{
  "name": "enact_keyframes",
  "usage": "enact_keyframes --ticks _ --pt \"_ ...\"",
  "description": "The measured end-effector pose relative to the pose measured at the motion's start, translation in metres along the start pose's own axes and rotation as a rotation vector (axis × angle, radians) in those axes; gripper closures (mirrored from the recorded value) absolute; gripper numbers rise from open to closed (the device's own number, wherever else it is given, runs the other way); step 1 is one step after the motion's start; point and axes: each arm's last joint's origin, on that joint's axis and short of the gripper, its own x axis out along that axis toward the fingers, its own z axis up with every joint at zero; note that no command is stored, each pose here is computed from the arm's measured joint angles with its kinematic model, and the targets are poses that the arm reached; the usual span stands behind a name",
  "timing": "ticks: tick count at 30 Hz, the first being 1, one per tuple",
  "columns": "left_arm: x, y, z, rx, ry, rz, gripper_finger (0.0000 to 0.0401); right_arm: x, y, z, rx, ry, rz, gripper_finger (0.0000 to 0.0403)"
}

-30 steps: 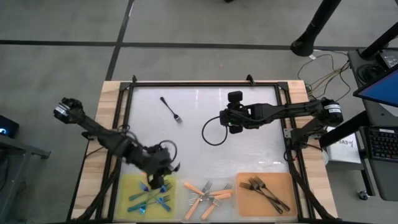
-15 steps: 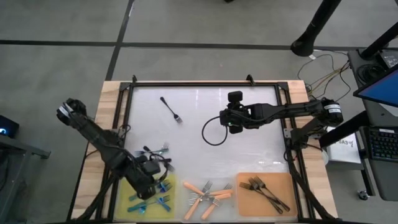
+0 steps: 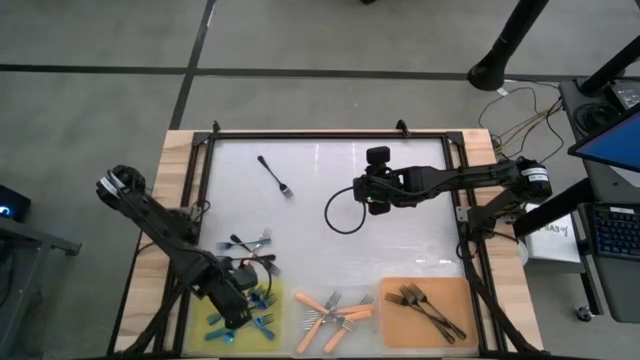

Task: Sort silverware by color (type)
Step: Put the black fork into the orange bin

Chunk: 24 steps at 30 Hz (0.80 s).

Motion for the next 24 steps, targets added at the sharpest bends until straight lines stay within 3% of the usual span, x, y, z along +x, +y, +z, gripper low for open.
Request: enact_keyframes --ticks 6,14,24 --pt "0.014 -0.001 0.001 -0.011 0.009 0.05 0.0398 0.0 0.0 0.0 0.0 0.0 0.0 0.0321" --pt "0.029 -0.001 -0.001 -0.01 0.099 0.084 0.0357 0.0 0.0 0.0 0.001 0.0 0.0 0.0321" --pt "0.031 0.008 0.014 -0.054 0.041 0.156 0.032 0.0 0.0 0.0 0.002 -0.002 -0.001 0.0321"
